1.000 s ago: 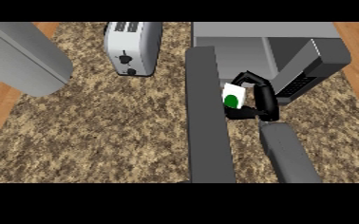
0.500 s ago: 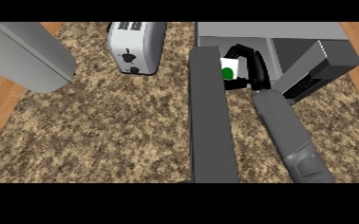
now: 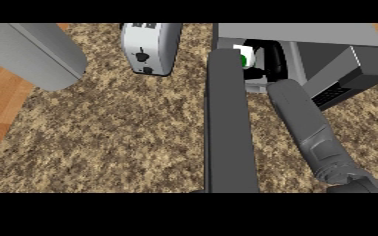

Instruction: Pick up the milk, place it into the microwave and close the microwave

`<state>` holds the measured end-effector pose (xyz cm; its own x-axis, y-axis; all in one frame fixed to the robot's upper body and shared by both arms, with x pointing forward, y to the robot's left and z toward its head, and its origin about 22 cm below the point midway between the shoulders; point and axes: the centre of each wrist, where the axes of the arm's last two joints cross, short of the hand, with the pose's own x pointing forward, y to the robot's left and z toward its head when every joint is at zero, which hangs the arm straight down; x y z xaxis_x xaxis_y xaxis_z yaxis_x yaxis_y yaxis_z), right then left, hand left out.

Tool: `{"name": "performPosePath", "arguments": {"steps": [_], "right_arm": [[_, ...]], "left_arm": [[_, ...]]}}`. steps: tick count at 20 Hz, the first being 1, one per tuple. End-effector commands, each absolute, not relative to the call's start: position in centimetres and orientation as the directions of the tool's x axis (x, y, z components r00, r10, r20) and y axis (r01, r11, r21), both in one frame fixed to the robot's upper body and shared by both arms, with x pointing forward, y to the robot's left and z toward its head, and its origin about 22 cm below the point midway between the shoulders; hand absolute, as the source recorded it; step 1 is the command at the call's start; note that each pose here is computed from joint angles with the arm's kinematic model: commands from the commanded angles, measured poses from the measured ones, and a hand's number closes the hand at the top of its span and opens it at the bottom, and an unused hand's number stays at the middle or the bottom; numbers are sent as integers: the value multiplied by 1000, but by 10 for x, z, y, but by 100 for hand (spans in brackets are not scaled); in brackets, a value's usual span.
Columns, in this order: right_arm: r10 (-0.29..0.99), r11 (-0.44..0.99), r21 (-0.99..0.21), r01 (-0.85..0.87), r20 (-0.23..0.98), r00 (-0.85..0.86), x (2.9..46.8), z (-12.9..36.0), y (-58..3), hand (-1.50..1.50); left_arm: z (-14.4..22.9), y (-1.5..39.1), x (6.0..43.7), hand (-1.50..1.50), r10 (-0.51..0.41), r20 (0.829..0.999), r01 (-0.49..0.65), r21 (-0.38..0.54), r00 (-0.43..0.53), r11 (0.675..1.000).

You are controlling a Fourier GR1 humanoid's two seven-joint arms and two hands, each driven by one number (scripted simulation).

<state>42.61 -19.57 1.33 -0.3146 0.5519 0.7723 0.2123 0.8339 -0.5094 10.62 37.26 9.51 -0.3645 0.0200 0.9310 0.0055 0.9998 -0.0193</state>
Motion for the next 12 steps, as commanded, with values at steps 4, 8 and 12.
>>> {"name": "performPosePath", "arguments": {"steps": [4, 8, 12], "right_arm": [[676, 729, -560, 393, 678, -289, 442, 41, -216, 150], [757, 651, -628, 426, 582, -297, 439, 35, -228, 150], [813, 578, -670, 466, 524, -255, 439, 38, -248, 150]], "left_arm": [[91, 372, 118, -150, 24, 929, 19, -19, -368, 1000], [96, 367, 121, -150, 35, 926, 34, -24, -376, 999], [94, 365, 126, -150, 30, 930, 51, -12, -365, 999]]}}
